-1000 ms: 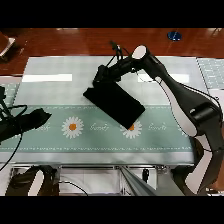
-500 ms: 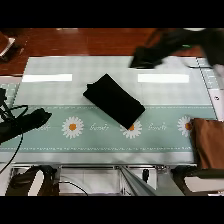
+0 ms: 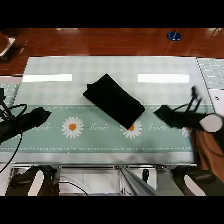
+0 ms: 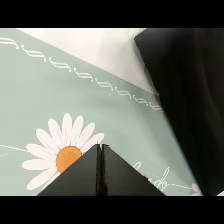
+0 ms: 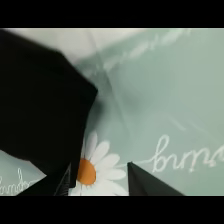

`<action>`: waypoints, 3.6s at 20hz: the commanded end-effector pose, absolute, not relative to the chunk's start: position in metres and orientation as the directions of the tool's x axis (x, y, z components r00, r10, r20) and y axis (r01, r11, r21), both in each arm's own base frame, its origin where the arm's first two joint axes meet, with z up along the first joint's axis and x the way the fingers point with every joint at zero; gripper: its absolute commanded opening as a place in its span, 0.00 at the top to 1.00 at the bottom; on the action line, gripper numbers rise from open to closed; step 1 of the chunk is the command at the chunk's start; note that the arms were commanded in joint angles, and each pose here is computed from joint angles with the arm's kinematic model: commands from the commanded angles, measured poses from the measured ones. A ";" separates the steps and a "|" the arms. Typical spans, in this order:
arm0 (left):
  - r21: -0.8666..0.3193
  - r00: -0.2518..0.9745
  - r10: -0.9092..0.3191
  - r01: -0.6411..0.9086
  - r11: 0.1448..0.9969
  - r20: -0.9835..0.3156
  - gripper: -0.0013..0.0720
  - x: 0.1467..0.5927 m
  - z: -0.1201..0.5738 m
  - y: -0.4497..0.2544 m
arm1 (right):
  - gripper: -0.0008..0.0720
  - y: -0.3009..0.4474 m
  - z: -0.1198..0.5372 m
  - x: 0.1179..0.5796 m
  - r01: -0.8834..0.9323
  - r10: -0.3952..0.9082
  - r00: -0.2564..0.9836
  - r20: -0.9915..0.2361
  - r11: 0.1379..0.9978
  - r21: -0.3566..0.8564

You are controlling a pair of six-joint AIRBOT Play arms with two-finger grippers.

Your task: Fold the shirts.

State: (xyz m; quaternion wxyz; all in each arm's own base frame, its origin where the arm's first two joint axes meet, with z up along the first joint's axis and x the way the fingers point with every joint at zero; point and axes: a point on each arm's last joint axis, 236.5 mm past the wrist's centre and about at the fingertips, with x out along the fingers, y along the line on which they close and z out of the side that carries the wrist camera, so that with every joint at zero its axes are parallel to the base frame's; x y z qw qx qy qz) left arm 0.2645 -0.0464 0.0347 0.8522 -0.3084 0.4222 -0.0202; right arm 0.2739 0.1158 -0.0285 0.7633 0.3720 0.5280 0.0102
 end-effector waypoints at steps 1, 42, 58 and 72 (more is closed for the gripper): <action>-0.562 0.653 -0.305 -0.226 0.796 -0.694 0.95 0.268 0.037 -0.048 | 0.42 0.146 -0.069 0.264 0.462 0.539 0.401 -0.741 0.579 0.672; -0.575 0.656 -0.315 -0.224 0.787 -0.686 0.95 0.268 0.039 -0.051 | 0.96 -0.083 0.220 0.306 0.332 0.187 0.412 -0.892 0.881 0.338; -0.626 0.731 -0.303 -0.213 0.750 -0.612 0.95 0.286 0.057 -0.048 | 0.42 -0.150 0.102 0.037 0.919 -0.164 -0.129 -0.978 0.351 -0.180; -0.461 0.648 -0.597 0.395 0.795 -0.474 0.95 0.399 0.206 -0.161 | 0.96 -0.009 0.203 0.412 0.060 0.180 0.667 -0.723 0.954 0.292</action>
